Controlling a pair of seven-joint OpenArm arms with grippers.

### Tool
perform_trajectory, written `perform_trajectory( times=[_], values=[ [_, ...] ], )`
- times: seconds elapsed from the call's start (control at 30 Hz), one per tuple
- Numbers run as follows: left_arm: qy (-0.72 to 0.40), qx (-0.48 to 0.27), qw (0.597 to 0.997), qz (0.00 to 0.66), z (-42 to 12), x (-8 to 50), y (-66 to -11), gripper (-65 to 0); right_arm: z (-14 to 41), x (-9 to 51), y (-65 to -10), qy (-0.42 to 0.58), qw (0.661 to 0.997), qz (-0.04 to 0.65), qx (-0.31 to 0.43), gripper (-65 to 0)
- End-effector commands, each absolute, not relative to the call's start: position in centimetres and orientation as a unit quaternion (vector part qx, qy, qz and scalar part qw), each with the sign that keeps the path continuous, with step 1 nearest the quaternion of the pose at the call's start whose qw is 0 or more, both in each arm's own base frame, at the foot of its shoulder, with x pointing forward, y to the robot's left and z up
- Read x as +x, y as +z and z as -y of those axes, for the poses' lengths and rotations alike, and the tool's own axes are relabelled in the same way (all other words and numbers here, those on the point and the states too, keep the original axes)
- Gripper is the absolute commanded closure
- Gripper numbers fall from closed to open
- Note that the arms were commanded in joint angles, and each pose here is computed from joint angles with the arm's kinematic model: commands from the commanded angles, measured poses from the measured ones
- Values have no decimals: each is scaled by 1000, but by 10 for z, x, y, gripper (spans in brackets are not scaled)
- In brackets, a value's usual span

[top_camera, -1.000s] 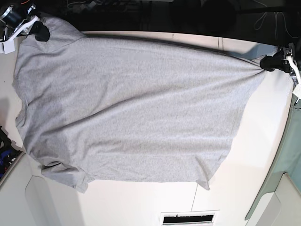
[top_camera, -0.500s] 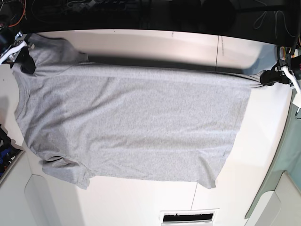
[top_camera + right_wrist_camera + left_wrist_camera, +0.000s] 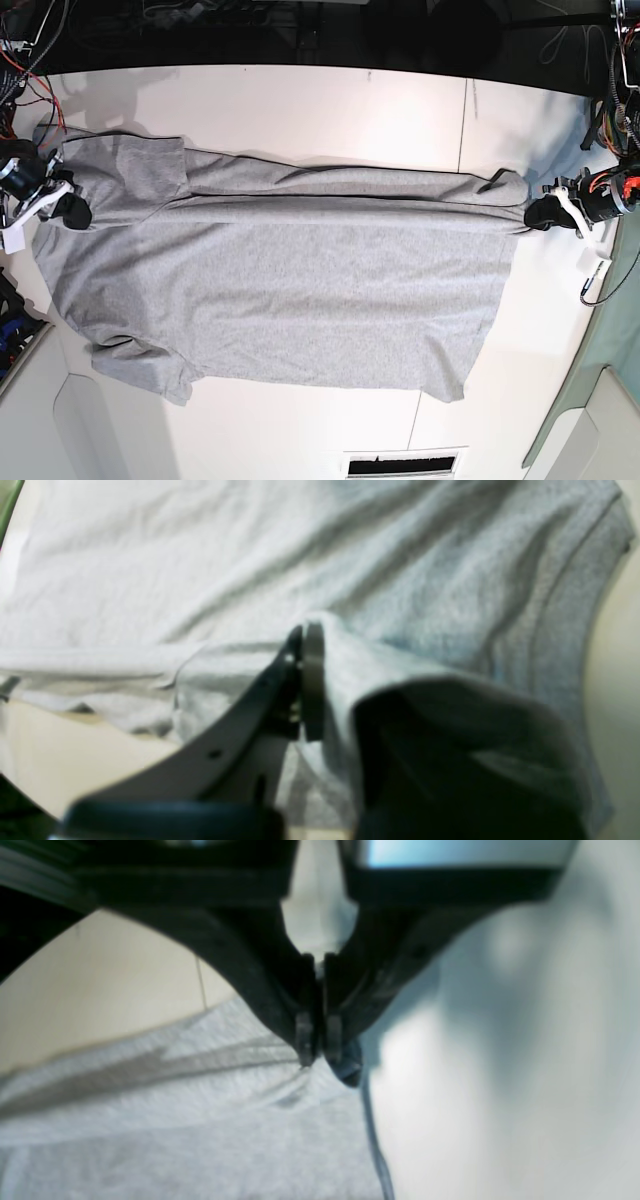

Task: Layout the t-shirt on the table in an organized manner, then fold the t-shirt properly
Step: 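Lay the shoulder edge down and open both grippers, lifting away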

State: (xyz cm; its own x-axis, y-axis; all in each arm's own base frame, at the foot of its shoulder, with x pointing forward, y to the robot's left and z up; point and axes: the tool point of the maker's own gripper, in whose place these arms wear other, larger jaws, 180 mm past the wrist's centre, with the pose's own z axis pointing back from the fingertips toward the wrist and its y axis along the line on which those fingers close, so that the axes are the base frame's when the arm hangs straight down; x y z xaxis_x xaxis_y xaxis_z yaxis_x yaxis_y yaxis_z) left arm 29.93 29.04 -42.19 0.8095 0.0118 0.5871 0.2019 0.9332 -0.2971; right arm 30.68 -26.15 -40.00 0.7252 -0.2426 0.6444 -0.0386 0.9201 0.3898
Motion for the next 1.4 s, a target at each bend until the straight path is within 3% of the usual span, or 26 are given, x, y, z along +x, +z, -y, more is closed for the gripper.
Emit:
perform_trajectory(
  times=[0.0, 0.17, 0.27, 0.37, 0.43, 0.67, 0.83, 1.1, 1.27, 1.37],
  values=[
    [-48, -169, 925, 337, -300, 318, -405, 0, 269, 327, -380, -54, 895, 401, 188, 0],
    [-26, -173, 920, 351, -304, 335, -404, -10, 274, 345, -381, -57, 893, 409, 178, 0],
    [-25, -176, 919, 352, -302, 337, -404, -124, 272, 344, -386, -63, 894, 405, 182, 0],
    [-23, -180, 918, 354, -300, 337, -404, -232, 272, 344, -388, -71, 894, 403, 184, -180],
    [-19, -188, 917, 351, -298, 337, -403, -282, 272, 344, -388, -71, 894, 403, 184, -264],
    [31, -254, 908, 331, -303, 321, -387, -286, 299, 322, -377, -130, 882, 407, 201, -282],
    [80, -288, 891, 342, -319, 297, -375, -280, 350, 279, -373, -194, 871, 421, 161, -282],
    [63, -328, 897, 291, -278, 230, -394, -282, 390, 202, -396, -254, 877, 394, 110, -283],
    [81, -343, 895, 274, -256, 203, -413, -343, 393, 184, -407, -265, 880, 384, 90, -404],
    [97, -328, 895, 286, -257, 198, -422, -361, 389, 183, -417, -276, 879, 376, 97, -408]
  ],
)
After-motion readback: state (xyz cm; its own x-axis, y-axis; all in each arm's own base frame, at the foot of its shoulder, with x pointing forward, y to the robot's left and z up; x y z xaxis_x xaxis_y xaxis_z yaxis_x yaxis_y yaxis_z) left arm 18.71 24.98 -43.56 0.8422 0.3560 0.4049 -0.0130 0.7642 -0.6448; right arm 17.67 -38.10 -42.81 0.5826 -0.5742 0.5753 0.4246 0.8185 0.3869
